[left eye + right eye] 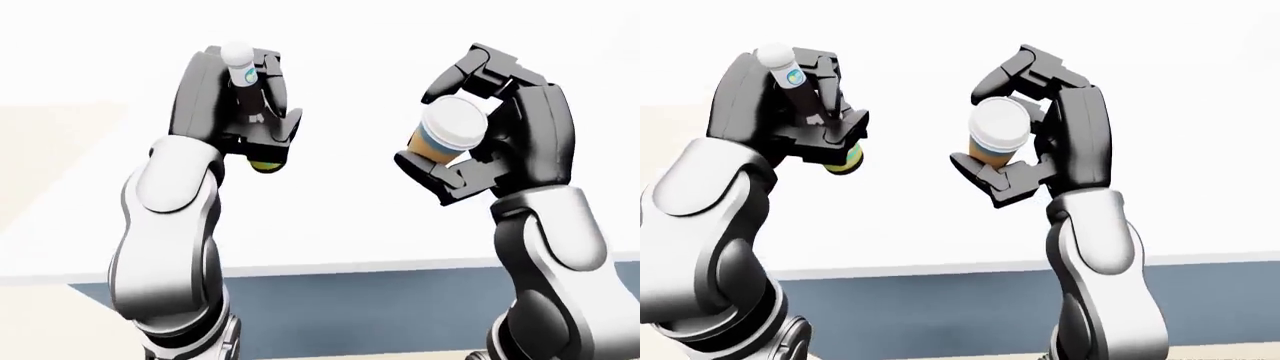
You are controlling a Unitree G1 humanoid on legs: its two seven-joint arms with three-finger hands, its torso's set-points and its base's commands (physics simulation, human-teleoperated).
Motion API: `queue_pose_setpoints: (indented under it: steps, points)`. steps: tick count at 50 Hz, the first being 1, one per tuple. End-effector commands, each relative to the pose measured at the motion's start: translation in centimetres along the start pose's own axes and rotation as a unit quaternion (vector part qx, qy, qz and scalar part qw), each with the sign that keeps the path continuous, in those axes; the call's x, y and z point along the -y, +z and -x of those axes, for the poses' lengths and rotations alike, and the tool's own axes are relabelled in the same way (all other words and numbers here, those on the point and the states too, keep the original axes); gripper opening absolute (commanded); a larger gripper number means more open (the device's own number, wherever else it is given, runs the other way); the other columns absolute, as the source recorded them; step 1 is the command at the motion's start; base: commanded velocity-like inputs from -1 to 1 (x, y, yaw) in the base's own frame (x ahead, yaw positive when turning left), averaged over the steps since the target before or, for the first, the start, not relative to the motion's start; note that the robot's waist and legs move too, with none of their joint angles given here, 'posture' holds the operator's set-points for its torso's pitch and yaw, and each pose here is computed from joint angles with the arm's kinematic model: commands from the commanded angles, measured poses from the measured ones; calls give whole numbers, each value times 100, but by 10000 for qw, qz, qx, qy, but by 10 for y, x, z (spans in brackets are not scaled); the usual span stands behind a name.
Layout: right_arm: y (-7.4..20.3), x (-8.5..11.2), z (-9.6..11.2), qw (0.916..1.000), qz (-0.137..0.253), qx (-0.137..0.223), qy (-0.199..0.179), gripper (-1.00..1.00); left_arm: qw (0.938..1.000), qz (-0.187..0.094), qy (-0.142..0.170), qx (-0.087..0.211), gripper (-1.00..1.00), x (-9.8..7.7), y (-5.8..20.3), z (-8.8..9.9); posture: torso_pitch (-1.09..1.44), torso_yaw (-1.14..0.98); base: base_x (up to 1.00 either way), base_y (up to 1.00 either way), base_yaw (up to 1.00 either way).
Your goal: Move the drinks to the dining counter.
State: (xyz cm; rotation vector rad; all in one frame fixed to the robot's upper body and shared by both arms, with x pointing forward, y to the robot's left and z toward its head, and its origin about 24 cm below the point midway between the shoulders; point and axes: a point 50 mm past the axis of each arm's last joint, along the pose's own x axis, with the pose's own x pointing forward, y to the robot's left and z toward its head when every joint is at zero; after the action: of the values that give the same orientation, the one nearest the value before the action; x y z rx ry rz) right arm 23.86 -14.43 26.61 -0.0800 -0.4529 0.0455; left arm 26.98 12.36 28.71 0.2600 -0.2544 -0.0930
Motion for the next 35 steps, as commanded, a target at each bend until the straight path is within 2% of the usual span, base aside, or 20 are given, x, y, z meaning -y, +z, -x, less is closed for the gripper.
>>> queue_pose_setpoints:
  steps: [1,7,14,16,27,30,35]
  points:
    - [14,1,0,9992,18,405,-39,-100,9993,-47,118,338,-100,-4,13,2,0,0,0,0,0]
    - [13,0,-1,9992,37,387,-25,-100,9994,-64,107,325,-100,-4,12,1,0,0,0,0,0]
    - [13,1,-1,9993,26,382,-27,-100,9998,-128,-4,157,-100,4,-1,-7,0,0,0,0,0]
    - [12,1,-2,9992,23,387,-27,-100,9999,-28,-83,85,-100,5,-3,-12,0,0,0,0,0]
    - [9,-1,-2,9993,40,381,-12,-100,9997,-64,94,-236,-100,3,-35,-44,0,0,0,0,0]
    - [8,-1,-2,9993,56,374,-6,-100,9991,-206,228,-305,-100,-1,-45,-54,0,0,0,0,0]
    - [6,-1,-2,9993,53,369,-14,-100,9987,-179,277,-385,-100,-2,-53,-57,0,0,0,0,0]
